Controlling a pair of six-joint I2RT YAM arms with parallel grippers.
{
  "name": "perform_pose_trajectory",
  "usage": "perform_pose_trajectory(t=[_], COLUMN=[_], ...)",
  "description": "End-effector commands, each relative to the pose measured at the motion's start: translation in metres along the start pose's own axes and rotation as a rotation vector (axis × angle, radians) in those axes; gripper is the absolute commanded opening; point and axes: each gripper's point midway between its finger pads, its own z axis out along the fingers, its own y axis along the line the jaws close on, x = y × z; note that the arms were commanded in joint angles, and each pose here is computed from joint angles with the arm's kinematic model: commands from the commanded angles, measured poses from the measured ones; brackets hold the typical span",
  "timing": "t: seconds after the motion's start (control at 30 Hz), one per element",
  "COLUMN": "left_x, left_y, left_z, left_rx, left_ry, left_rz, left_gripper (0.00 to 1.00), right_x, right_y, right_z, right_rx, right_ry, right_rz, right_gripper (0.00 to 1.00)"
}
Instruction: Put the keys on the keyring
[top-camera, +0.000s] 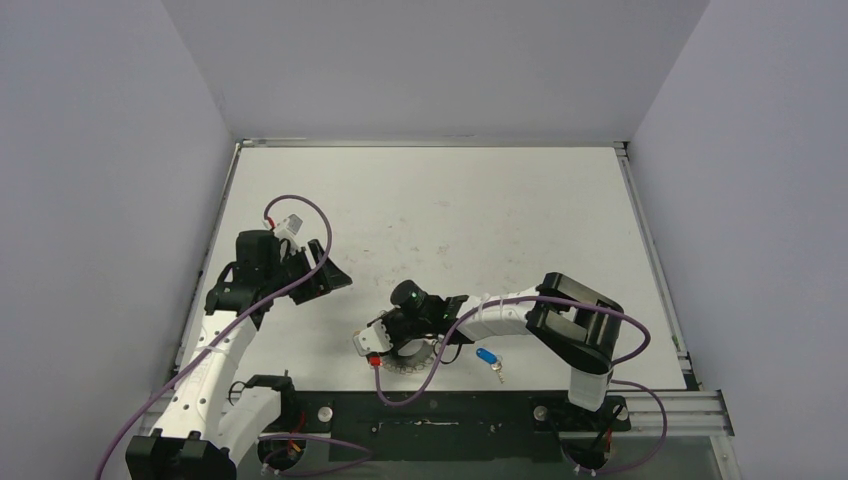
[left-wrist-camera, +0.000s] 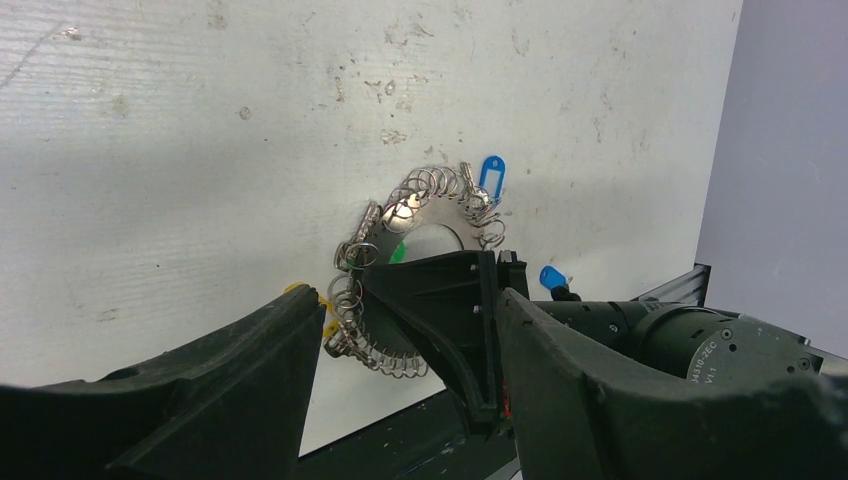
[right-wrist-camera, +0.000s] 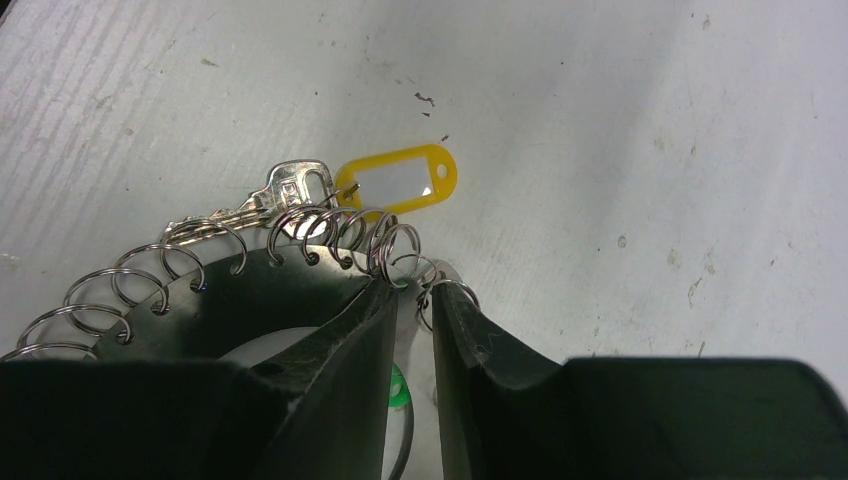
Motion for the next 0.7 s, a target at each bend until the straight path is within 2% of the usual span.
perform_pose_trajectory(t=[0.0,0.27,0.67], left_x=[-0.012,-0.012,-0.012], left_y=[-0.009,-0.01,-0.011], left_z=[-0.001,-0.001,-0.001], left_rx=[0.048,0.054,0.059], left_ry=[-0.047,-0.049,-0.049], left_rz=[0.041,0.043,0.043], left_gripper=[0.62,0.61,0.61], right_x=[-0.007,-0.013,-0.01], right_y=[0.005,0.01,-0.005], right_z=[0.003,0.008,0.015], right_rx=[-0.031,-0.067,-0.025], right_ry=[-0.029,-0.054,-0.003], right_rz=[0.002,-0.009,0.143], right_gripper=[0.23,0.21,0.0])
